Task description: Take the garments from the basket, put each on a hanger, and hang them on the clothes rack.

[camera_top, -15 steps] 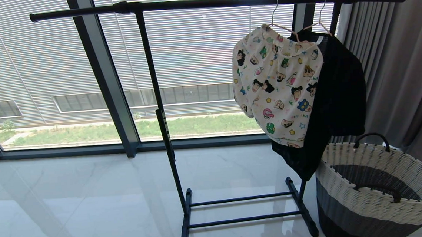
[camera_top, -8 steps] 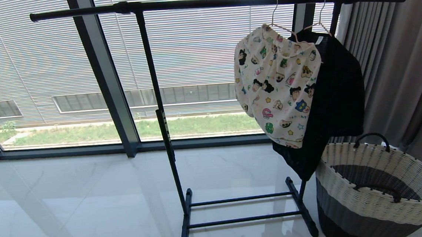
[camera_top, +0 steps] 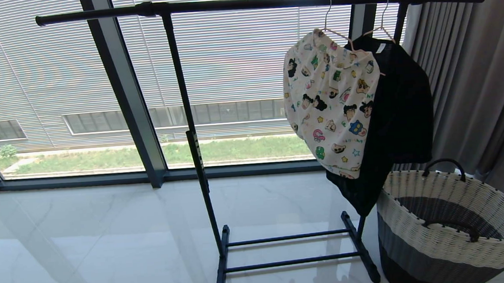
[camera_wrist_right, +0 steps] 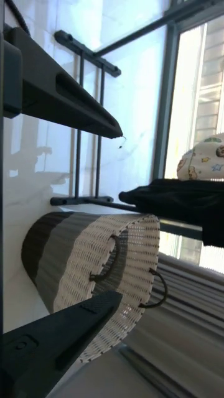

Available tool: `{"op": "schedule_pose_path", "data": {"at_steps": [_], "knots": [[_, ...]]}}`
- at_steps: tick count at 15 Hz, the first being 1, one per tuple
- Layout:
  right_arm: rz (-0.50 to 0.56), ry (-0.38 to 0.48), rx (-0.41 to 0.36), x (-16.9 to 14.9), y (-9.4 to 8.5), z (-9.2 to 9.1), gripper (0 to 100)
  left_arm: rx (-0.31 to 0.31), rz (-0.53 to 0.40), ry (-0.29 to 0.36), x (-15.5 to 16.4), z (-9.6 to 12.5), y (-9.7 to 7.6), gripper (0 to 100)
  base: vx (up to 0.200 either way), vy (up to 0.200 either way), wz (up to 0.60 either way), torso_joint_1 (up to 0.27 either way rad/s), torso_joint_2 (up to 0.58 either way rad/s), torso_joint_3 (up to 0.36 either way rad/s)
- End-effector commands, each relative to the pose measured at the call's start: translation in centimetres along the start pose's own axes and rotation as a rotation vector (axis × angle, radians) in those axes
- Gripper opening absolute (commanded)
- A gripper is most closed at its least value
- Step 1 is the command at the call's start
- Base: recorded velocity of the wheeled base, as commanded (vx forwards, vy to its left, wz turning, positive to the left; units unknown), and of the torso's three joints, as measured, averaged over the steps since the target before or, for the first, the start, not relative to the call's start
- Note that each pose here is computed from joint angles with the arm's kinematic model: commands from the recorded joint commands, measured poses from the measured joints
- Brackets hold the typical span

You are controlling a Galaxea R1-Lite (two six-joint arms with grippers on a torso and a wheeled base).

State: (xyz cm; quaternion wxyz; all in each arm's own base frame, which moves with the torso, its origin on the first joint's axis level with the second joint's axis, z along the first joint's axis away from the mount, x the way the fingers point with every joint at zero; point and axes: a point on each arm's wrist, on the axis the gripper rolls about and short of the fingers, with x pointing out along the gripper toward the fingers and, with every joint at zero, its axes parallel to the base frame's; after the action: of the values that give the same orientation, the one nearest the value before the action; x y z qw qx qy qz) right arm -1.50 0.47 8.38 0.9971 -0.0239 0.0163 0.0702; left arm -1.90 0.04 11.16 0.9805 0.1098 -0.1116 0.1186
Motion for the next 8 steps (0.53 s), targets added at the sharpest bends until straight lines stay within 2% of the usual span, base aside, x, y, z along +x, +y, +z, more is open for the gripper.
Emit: {"op": "schedule_pose_path", "data": {"at_steps": [1,3,4,5,6,8], "knots": [[0.145,0.039,-0.007,0.3,-0.3,0.0,100,-0.002,-0.002,0.016,0.0,-0.1,0.0,100,0.0,0.0,0.0,0.0,0.0,0.0],[0.075,0.028,-0.009,0.2,-0.4,0.0,100,-0.002,-0.004,0.028,0.0,-0.2,-0.1,100,0.0,0.0,0.0,0.0,0.0,0.0],[-0.055,0.035,-0.012,-0.1,-0.5,-0.5,100,-0.001,-0.005,0.032,0.1,-0.3,-0.1,100,0.0,0.0,0.0,0.0,0.0,0.0],[-0.13,0.014,-0.01,-0.4,-0.4,-0.6,100,-0.002,-0.004,0.042,0.0,-0.4,-0.1,100,0.0,0.0,0.0,0.0,0.0,0.0],[-0.162,0.013,-0.012,-0.4,-0.3,-0.6,100,-0.003,-0.003,0.045,0.0,-0.4,-0.1,100,0.0,0.0,0.0,0.0,0.0,0.0],[-0.134,-0.036,-0.011,-0.8,-0.3,-0.8,100,-0.02,-0.008,0.074,0.0,-0.7,-0.1,100,0.0,0.0,0.0,0.0,0.0,0.0]]}}
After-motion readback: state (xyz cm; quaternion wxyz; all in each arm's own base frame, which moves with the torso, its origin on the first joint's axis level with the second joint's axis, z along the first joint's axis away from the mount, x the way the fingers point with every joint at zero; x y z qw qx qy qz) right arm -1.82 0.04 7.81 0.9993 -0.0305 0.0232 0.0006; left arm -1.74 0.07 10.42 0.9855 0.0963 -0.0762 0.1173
